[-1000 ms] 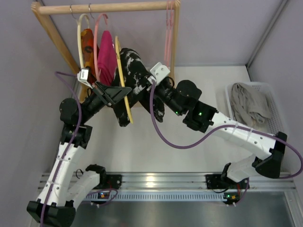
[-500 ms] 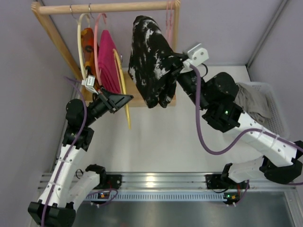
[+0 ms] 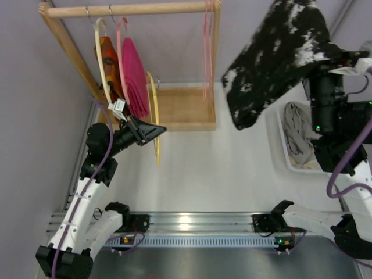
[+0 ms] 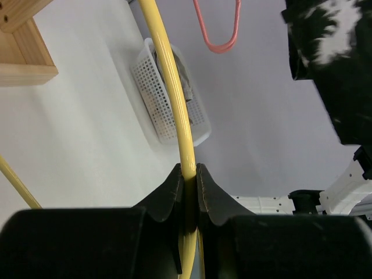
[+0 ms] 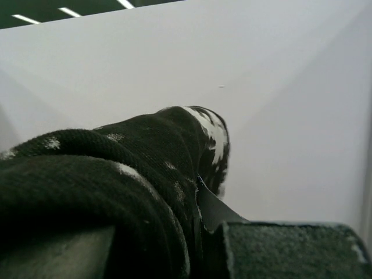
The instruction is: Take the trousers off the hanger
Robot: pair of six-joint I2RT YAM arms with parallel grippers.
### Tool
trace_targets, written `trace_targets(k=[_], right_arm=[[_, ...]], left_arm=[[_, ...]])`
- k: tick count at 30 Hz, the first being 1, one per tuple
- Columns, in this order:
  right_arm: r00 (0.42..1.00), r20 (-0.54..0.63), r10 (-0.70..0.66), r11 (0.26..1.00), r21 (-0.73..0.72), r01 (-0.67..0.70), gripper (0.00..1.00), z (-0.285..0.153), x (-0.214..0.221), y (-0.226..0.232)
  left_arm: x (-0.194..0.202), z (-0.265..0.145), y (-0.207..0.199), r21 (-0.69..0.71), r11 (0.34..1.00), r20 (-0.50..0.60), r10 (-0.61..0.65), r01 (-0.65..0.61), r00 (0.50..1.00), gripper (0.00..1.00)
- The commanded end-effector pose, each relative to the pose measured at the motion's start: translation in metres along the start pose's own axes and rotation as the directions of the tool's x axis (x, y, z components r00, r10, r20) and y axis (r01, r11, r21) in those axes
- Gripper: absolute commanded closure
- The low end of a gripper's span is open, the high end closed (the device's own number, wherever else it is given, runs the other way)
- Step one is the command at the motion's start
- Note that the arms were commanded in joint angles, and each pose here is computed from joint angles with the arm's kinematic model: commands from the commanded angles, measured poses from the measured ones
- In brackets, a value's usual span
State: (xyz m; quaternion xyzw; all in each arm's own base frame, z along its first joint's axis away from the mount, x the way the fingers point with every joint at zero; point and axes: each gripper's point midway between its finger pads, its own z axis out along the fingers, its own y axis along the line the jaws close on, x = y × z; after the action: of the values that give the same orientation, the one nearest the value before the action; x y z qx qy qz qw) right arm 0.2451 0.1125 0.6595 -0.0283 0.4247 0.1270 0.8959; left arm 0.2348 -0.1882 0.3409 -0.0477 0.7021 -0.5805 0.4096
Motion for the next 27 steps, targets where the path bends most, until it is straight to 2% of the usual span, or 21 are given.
trace_targets(k=[1, 3, 4, 5, 6, 7, 8, 9, 11, 14, 20, 22, 23, 25, 27], right_arm=[[0.984, 0.169, 0.053, 0.982, 0.170, -0.082, 1.00, -0.040, -0.073, -0.066], [0.993, 0.111, -0.026, 0.963, 0.269, -0.005, 1.00, -0.053, -0.053, -0.089], [0.992, 0.119, -0.047, 0.952, 0.306, 0.009, 1.00, -0.067, -0.060, -0.101], [0.990, 0.091, -0.103, 0.923, 0.379, 0.062, 1.00, -0.077, -0.057, -0.117], [0.988, 0.015, -0.153, 0.900, 0.415, 0.133, 1.00, -0.085, -0.033, -0.126], [0.984, 0.008, -0.176, 0.875, 0.460, 0.152, 1.00, -0.100, -0.035, -0.137], [0.979, -0.033, -0.203, 0.837, 0.513, 0.191, 1.00, -0.111, -0.026, -0.149], [0.956, -0.114, -0.269, 0.788, 0.545, 0.287, 1.00, -0.122, -0.005, -0.162], [0.937, -0.185, -0.298, 0.699, 0.626, 0.346, 1.00, -0.148, 0.004, -0.183], [0.894, -0.320, -0.313, 0.572, 0.688, 0.447, 1.00, -0.179, 0.032, -0.207], [0.866, -0.418, -0.276, 0.405, 0.767, 0.499, 1.00, -0.222, 0.041, -0.235], [0.856, -0.433, -0.282, 0.373, 0.772, 0.514, 1.00, -0.230, 0.041, -0.238], [0.832, -0.466, -0.301, 0.311, 0.777, 0.548, 1.00, -0.239, 0.040, -0.246], [0.814, -0.488, -0.315, 0.265, 0.778, 0.570, 1.00, -0.247, 0.039, -0.250], [0.769, -0.537, -0.346, 0.206, 0.756, 0.621, 1.00, -0.254, 0.044, -0.257]], left_arm=[[-0.007, -0.002, -0.021, 0.073, 0.992, 0.018, 0.103, -0.104, 0.994, 1.00], [-0.008, 0.001, -0.018, 0.065, 0.993, 0.016, 0.096, -0.097, 0.995, 1.00], [-0.009, 0.002, -0.018, 0.064, 0.994, 0.017, 0.093, -0.094, 0.996, 1.00], [-0.009, 0.004, -0.017, 0.060, 0.994, 0.014, 0.089, -0.090, 0.996, 1.00], [-0.010, 0.004, -0.017, 0.063, 0.994, 0.016, 0.090, -0.091, 0.996, 1.00], [-0.009, 0.005, -0.020, 0.071, 0.993, 0.016, 0.095, -0.096, 0.995, 1.00], [-0.010, 0.005, -0.022, 0.075, 0.992, 0.017, 0.097, -0.098, 0.995, 1.00], [-0.010, 0.006, -0.022, 0.076, 0.992, 0.016, 0.097, -0.098, 0.995, 1.00], [-0.009, 0.007, -0.024, 0.080, 0.992, 0.011, 0.098, -0.099, 0.995, 1.00], [-0.008, 0.006, -0.026, 0.086, 0.991, 0.010, 0.101, -0.102, 0.995, 1.00], [-0.008, 0.005, -0.028, 0.090, 0.991, 0.014, 0.096, -0.097, 0.995, 1.00], [-0.007, 0.005, -0.028, 0.092, 0.991, 0.013, 0.094, -0.095, 0.995, 1.00], [-0.008, 0.004, -0.029, 0.095, 0.991, 0.015, 0.094, -0.095, 0.995, 1.00], [-0.007, 0.004, -0.030, 0.097, 0.991, 0.016, 0.091, -0.092, 0.996, 1.00], [-0.007, 0.004, -0.032, 0.104, 0.991, 0.016, 0.088, -0.089, 0.996, 1.00]])
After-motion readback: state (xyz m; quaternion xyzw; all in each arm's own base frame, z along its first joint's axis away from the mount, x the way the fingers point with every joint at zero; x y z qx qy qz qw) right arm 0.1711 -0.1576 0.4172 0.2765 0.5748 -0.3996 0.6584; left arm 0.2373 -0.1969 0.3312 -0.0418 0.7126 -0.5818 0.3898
